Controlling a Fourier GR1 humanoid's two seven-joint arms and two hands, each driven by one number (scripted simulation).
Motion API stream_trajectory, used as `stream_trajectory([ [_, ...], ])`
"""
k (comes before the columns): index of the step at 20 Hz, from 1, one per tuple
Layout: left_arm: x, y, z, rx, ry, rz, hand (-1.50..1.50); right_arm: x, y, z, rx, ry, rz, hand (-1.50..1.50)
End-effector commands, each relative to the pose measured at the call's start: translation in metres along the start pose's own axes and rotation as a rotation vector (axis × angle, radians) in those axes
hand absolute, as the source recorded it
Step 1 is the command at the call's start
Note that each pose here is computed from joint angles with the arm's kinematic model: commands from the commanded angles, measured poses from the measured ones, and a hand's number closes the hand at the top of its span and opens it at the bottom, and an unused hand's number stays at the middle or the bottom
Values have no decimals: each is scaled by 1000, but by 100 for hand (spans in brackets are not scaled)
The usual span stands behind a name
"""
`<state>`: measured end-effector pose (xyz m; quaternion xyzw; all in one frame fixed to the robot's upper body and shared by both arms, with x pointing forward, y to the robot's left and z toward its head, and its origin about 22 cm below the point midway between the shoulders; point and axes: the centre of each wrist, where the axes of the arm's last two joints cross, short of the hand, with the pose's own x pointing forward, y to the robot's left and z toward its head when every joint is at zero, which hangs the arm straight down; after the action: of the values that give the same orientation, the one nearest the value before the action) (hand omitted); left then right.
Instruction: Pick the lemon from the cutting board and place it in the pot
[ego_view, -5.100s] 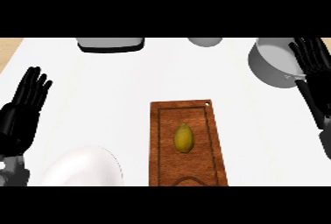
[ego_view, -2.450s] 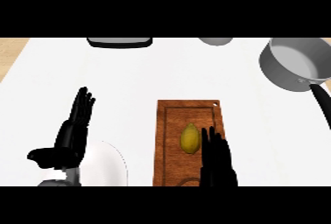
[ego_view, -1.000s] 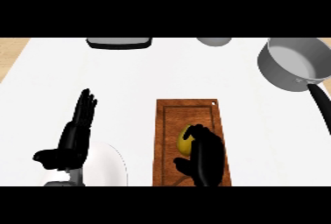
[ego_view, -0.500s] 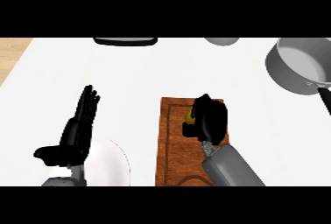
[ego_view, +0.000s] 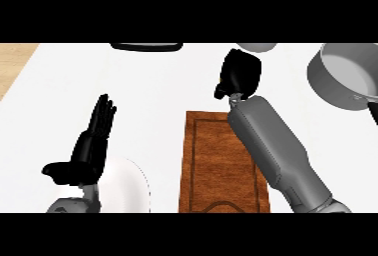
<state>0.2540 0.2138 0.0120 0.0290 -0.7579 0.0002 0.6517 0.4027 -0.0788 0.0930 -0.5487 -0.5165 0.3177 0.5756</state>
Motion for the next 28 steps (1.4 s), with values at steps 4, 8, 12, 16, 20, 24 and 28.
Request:
stream_trajectory([
  [4, 6, 3, 9, 30, 28, -9, 0, 32, -29, -23, -209, 31, 47, 150],
  [8, -2, 4, 21, 39, 38, 0, 0, 44, -45, -26, -260, 143, 74, 150],
  [12, -6, 10, 13, 22, 6, -3, 0, 33, -39, -37, -289, 219, 91, 150],
  [16, -7, 9, 14, 31, 32, -15, 0, -1, -70, -64, -327, 277, 77, 150],
  [20, 0, 18, 10, 39, 21, -18, 0, -59, -51, -77, -339, 321, 101, 150],
  [24, 2, 15, 22, 36, 12, 1, 0, -93, -63, -87, -318, 369, 108, 150],
  [28, 8, 11, 15, 44, 18, -5, 0, -141, -102, -102, -327, 374, 103, 150],
])
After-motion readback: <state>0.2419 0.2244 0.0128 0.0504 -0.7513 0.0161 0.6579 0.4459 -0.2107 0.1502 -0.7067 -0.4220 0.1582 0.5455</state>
